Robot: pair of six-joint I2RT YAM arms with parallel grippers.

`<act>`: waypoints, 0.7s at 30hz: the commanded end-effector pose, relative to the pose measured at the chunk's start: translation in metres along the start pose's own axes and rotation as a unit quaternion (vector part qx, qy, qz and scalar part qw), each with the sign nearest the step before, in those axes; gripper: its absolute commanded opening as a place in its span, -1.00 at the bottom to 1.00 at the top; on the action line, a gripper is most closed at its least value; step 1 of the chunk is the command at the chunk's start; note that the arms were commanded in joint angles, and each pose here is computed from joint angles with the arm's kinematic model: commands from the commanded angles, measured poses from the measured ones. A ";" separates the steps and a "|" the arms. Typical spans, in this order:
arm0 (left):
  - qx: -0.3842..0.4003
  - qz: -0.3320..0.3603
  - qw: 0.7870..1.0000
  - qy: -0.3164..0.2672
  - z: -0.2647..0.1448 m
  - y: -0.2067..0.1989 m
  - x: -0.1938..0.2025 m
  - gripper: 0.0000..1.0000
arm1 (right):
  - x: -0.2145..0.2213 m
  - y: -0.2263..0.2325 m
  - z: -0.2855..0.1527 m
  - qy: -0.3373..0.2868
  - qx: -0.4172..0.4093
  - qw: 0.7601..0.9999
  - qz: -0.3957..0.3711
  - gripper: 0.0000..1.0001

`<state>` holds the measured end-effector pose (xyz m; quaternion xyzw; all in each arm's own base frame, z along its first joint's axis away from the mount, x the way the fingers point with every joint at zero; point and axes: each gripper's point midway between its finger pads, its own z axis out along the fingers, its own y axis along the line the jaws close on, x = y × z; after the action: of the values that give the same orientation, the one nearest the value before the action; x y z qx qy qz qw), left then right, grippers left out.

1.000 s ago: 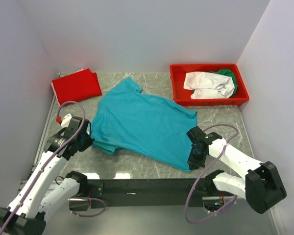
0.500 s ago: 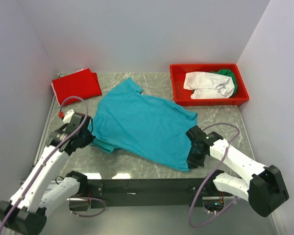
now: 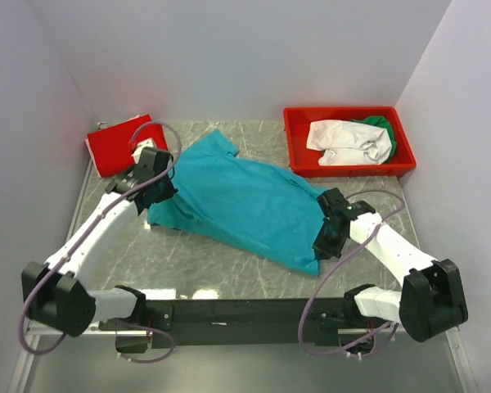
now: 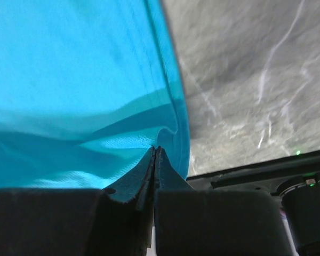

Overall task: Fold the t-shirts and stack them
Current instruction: Fold the tshirt

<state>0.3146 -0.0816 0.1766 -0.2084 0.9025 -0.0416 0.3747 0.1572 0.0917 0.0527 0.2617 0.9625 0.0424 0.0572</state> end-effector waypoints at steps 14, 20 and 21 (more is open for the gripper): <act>0.022 0.066 0.996 -0.050 0.053 -0.061 -0.069 -0.99 | -0.074 0.029 0.004 -0.022 0.003 1.000 -0.007 -1.00; 0.006 0.065 0.997 -0.045 0.071 -0.058 -0.075 -0.99 | -0.085 0.031 0.006 -0.025 0.006 1.000 0.000 -1.00; 0.004 0.068 0.997 -0.039 0.077 -0.057 -0.073 -0.99 | -0.086 0.032 0.006 -0.025 0.007 1.000 0.001 -1.00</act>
<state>0.4141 -0.1027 0.1647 -0.1438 0.9120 -0.0125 0.3839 0.2313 0.0788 0.0516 0.2642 0.9622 0.0317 0.0584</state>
